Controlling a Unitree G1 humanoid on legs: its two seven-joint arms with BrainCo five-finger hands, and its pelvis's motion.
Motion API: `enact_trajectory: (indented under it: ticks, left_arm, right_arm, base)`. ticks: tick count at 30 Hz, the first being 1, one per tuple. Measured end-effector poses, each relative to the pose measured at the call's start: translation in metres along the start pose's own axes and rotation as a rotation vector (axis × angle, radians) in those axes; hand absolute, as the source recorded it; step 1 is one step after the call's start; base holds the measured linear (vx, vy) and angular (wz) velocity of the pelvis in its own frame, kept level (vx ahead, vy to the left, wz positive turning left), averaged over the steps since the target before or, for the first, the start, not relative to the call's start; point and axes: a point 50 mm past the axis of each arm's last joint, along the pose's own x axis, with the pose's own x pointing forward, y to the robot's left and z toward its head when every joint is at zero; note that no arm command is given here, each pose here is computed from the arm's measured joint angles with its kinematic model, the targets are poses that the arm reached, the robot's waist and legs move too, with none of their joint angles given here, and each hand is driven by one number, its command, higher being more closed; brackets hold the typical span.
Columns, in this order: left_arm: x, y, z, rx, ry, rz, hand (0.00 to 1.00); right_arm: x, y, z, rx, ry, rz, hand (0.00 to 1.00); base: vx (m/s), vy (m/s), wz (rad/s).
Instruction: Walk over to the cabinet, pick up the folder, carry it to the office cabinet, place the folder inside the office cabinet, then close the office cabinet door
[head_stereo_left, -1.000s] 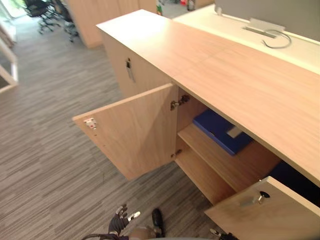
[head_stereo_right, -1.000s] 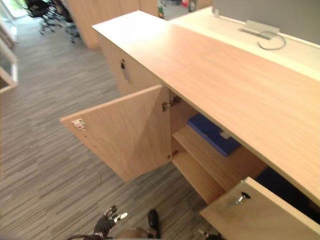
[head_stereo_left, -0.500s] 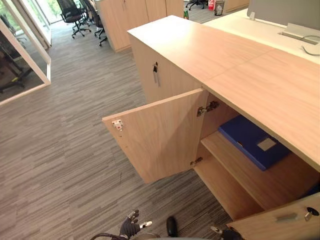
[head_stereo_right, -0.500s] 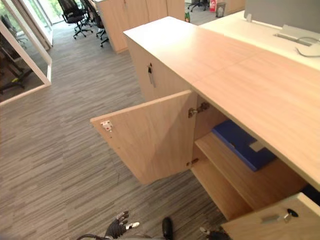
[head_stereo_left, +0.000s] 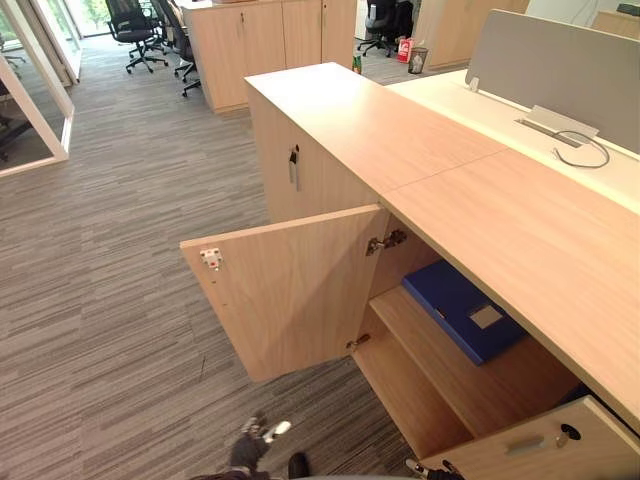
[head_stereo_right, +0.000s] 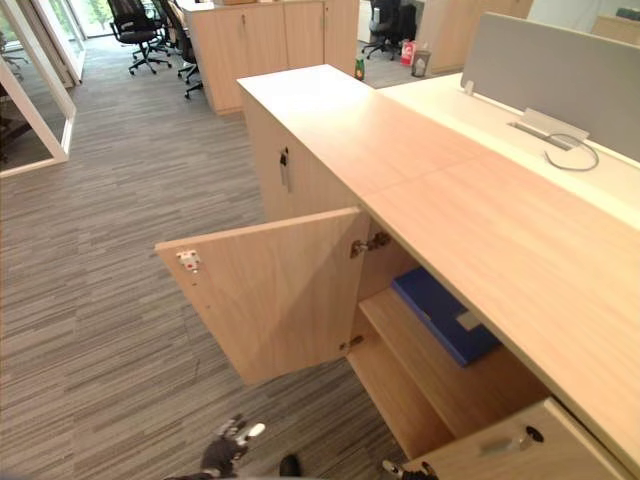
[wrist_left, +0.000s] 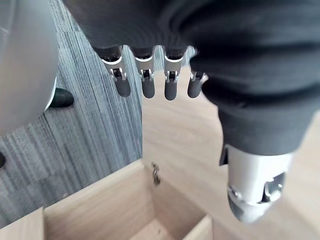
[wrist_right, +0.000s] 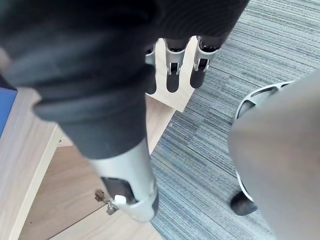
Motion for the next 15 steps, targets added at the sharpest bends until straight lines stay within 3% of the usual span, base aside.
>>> enact_trajectory:
  ticks: [2, 5, 9, 11, 15]
  left_arm:
    - [0.008, 0.032, 0.026, -0.106, -0.066, 0.154, 0.0]
    - [0.005, 0.048, 0.054, -0.18, -0.183, 0.231, 0.0]
    - [0.004, 0.054, 0.076, -0.217, -0.267, 0.276, 0.0]
    - [-0.007, 0.076, 0.099, -0.249, -0.369, 0.372, 0.0]
    - [-0.024, 0.091, 0.147, -0.187, -0.554, 0.453, 0.0]
  right_arm:
    - [0.001, 0.0, -0.001, 0.012, 0.01, -0.007, 0.0]
    - [0.003, -0.004, 0.007, 0.048, 0.003, -0.023, 0.0]
    - [0.005, -0.002, 0.013, 0.067, -0.006, -0.021, 0.0]
    - [0.005, 0.0, 0.011, 0.059, 0.011, -0.012, 0.0]
    - [0.003, -0.013, -0.004, 0.05, 0.055, -0.043, 0.0]
  base:
    - [-0.02, -0.074, 0.08]
    - [-0.01, -0.027, -0.18]
    - [-0.03, 0.024, -0.37]
    - [0.0, 0.094, -0.69]
    - [0.08, 0.186, -0.19]
